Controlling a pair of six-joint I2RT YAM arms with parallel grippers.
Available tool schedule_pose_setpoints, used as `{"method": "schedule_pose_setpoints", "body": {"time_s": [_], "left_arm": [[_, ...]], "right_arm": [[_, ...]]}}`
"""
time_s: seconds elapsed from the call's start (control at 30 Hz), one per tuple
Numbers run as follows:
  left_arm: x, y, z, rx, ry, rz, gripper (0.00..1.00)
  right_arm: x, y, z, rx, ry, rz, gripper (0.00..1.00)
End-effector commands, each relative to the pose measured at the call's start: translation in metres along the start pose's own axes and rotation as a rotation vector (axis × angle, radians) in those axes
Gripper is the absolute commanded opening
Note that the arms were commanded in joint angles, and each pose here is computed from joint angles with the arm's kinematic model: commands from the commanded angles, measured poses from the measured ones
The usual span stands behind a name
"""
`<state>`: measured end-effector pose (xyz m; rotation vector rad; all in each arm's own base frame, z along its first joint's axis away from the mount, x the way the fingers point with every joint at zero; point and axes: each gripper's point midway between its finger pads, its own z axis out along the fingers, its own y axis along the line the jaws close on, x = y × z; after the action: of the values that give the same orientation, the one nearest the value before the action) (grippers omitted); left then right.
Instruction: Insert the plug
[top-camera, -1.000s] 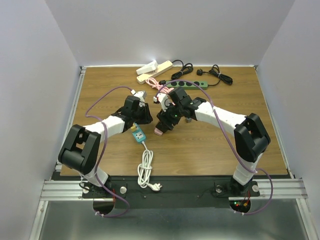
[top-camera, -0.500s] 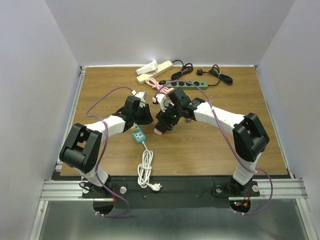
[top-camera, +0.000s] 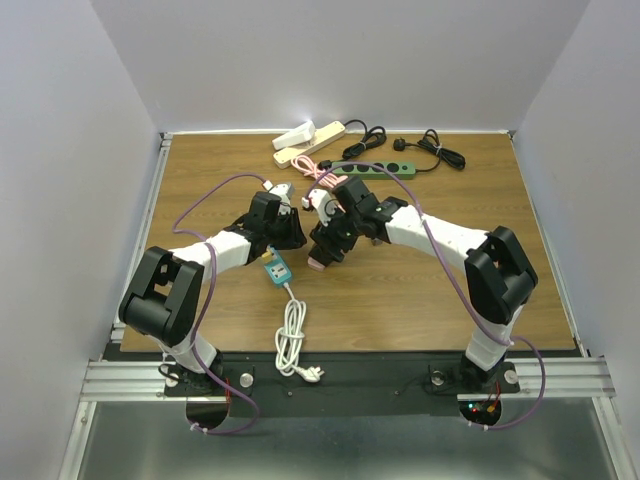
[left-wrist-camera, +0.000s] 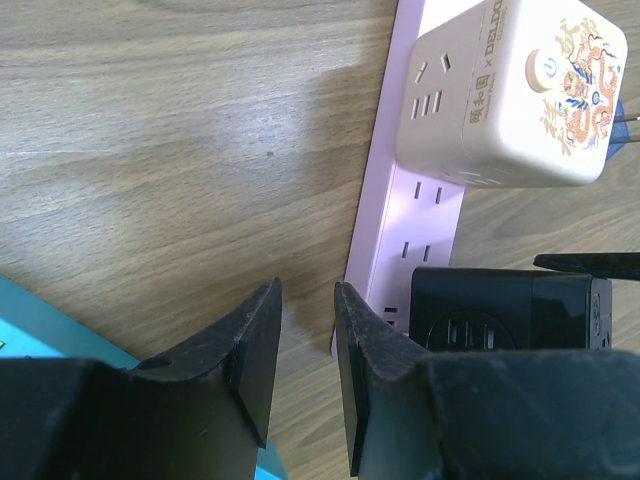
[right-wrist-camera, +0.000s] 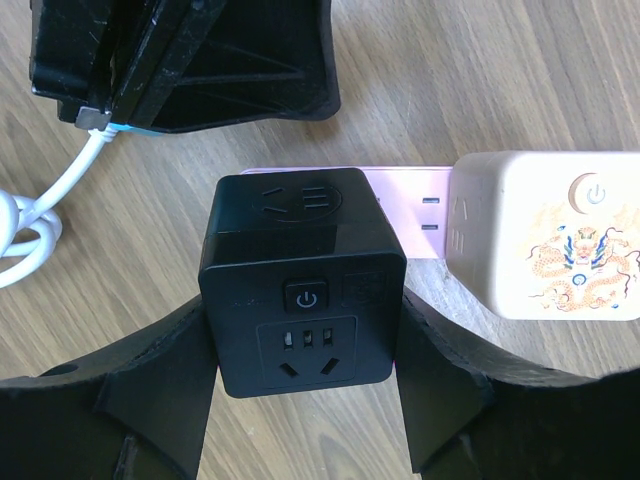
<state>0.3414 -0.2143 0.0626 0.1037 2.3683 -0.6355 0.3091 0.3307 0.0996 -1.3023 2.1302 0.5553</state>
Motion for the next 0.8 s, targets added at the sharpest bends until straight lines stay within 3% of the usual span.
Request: {"method": "schedule_pose_setpoints", "body": {"time_s": [0.0, 0.77], "left_arm": [[-0.019, -0.012, -0.002, 0.031, -0.038, 0.022, 0.38], [-0.023, -0.013, -0.007, 0.027, -0.038, 0.047, 0.38]], "right_arm": [[-0.003, -0.005, 0.002, 0.043, 0.026, -0.04, 0.01], [0.019, -0.001, 0.003, 0.072, 0.154, -0.071, 0.0]]}}
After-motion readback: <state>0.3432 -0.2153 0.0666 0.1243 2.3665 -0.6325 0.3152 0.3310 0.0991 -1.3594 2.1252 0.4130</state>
